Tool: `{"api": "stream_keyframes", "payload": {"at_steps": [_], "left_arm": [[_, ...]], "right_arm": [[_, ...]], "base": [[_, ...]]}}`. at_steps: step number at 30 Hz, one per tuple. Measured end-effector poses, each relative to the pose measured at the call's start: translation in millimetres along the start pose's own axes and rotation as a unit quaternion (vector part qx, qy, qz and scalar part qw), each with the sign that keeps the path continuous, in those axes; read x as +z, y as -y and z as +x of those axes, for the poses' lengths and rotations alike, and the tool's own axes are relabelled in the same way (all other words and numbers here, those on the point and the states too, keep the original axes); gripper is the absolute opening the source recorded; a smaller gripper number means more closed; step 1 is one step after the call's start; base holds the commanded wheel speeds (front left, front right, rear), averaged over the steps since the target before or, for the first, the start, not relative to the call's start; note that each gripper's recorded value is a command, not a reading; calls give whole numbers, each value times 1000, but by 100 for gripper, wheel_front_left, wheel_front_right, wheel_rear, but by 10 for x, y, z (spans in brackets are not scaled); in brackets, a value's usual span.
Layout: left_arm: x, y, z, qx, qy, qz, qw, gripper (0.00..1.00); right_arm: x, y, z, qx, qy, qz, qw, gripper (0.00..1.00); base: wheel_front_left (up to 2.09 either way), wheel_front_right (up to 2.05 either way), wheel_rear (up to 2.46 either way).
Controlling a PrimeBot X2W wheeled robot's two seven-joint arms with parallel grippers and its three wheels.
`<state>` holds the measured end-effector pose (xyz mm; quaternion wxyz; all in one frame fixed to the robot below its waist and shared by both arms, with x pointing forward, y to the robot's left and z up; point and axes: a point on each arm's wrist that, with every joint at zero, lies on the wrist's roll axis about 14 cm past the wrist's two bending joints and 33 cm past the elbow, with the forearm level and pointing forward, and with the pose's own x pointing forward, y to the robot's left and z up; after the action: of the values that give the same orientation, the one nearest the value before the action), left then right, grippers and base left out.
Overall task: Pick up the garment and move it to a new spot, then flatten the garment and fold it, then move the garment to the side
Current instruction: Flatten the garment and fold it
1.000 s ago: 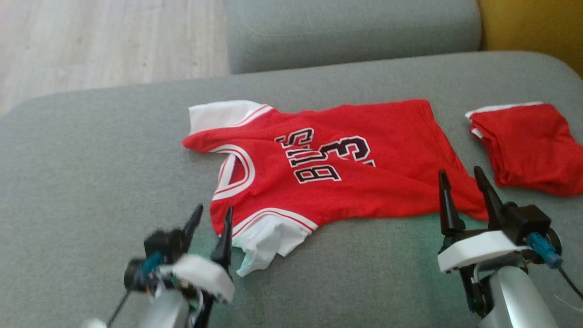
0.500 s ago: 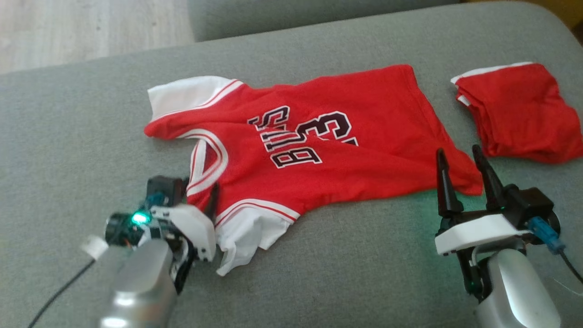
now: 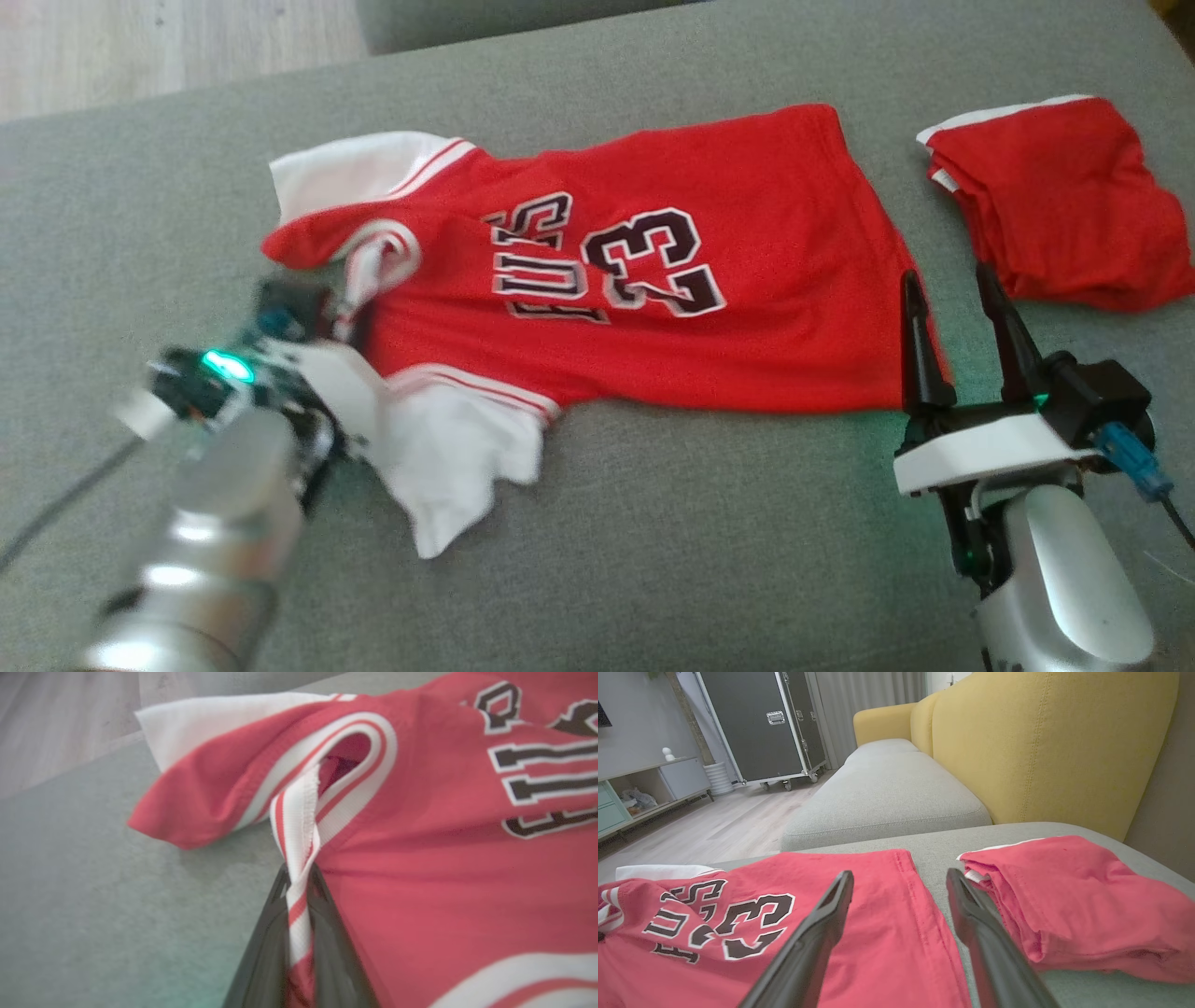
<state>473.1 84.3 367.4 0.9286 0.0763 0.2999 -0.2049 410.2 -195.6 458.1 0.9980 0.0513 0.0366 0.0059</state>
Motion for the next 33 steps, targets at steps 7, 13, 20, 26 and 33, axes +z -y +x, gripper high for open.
{"api": "stream_keyframes", "payload": {"at_steps": [7,13,20,26,33], "left_arm": [[394,-457,150,33,22,54,998,0],[631,-560,325,29,28,96,995,37],[708,-591,239,32,65,88,994,100],[819,-530,-53,38,140,36,989,100],[777,-392,-532,44,209,-59,975,100]], "right_arm": [[-8,-14,86,4,0,0,1000,100],[-21,-3,173,5,-1,-1,1000,100],[36,-57,199,12,8,4,1000,100],[148,-68,169,13,21,-5,1000,100],[134,-242,-1,34,18,-1,999,100]], "base": [[0,0,0],[0,0,0],[0,0,0],[0,0,0],[0,0,0]]}}
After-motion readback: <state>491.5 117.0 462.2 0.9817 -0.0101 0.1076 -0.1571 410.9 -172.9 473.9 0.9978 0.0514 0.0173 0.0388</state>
